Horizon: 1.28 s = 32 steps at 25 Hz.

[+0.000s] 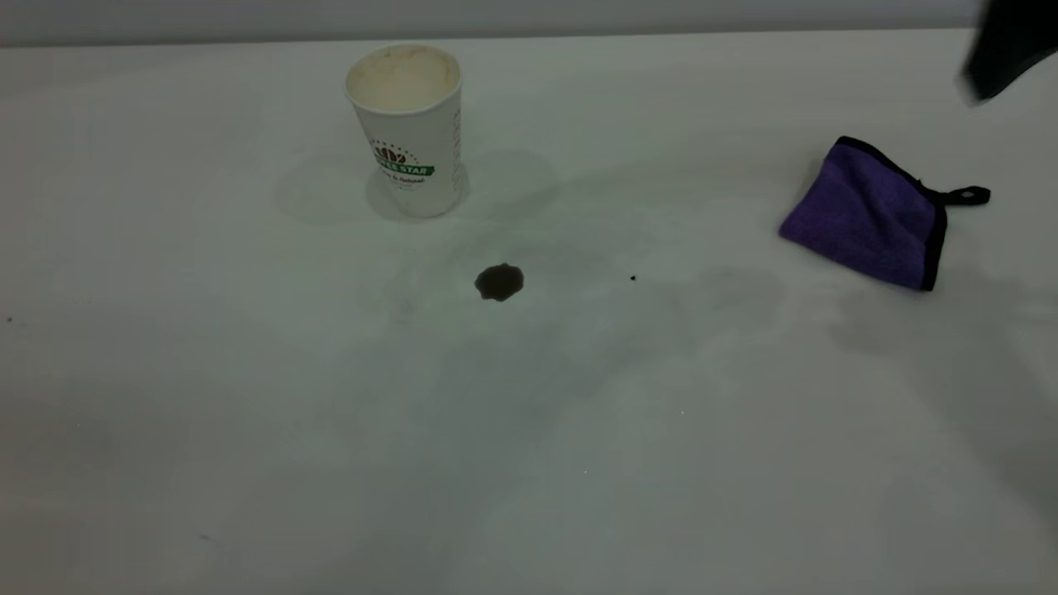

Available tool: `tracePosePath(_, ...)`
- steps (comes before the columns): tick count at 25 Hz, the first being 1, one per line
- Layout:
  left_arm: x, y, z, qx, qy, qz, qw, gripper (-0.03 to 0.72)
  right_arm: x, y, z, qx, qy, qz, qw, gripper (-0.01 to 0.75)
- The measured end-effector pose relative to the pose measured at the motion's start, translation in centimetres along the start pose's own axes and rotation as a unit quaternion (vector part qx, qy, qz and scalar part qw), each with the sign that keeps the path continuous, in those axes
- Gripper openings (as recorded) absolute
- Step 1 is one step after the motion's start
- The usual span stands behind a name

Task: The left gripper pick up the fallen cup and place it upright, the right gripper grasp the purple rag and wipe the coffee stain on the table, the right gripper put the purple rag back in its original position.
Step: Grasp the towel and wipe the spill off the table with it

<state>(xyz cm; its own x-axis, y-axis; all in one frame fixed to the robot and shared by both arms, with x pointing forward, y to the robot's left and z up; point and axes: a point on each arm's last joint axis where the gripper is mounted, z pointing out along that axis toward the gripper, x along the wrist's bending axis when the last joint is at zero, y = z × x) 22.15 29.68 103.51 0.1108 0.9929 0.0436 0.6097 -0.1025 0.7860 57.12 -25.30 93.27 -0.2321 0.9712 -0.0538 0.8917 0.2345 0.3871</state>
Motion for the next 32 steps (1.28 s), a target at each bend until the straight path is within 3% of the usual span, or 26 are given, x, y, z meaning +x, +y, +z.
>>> tracePosePath(3, 0.0, 0.0, 0.0, 0.000, 0.000, -0.001, 1.000, 0.549, 0.4, 1.0, 4.5, 0.042, 0.011, 0.006, 0.999, 0.730)
tracePosePath(13, 0.0, 0.0, 0.0, 0.000, 0.000, -0.001, 1.000, 0.549, 0.5, 3.8, 13.2, 0.094, 0.026, -0.002, 0.995, 0.730)
tracePosePath(19, 0.0, 0.0, 0.0, 0.000, 0.000, -0.001, 1.000, 0.549, 0.2, 4.4, 16.5, 0.098, 0.027, -0.007, 0.995, 0.730)
tracePosePath(26, 0.0, 0.0, 0.0, 0.000, 0.000, -0.001, 1.000, 0.549, -2.5, 4.1, 18.8, 0.104, 0.018, 0.014, 0.994, 0.719)
tracePosePath(30, 0.0, 0.0, 0.0, 0.000, 0.000, -0.001, 1.000, 0.549, -2.8, 3.9, 19.4, 0.108, 0.010, -0.002, 0.994, 0.652)
tracePosePath(32, 0.0, 0.0, 0.0, 0.000, 0.000, -0.001, 1.000, 0.549, -2.8, 3.8, 19.6, 0.110, 0.009, -0.005, 0.994, 0.565)
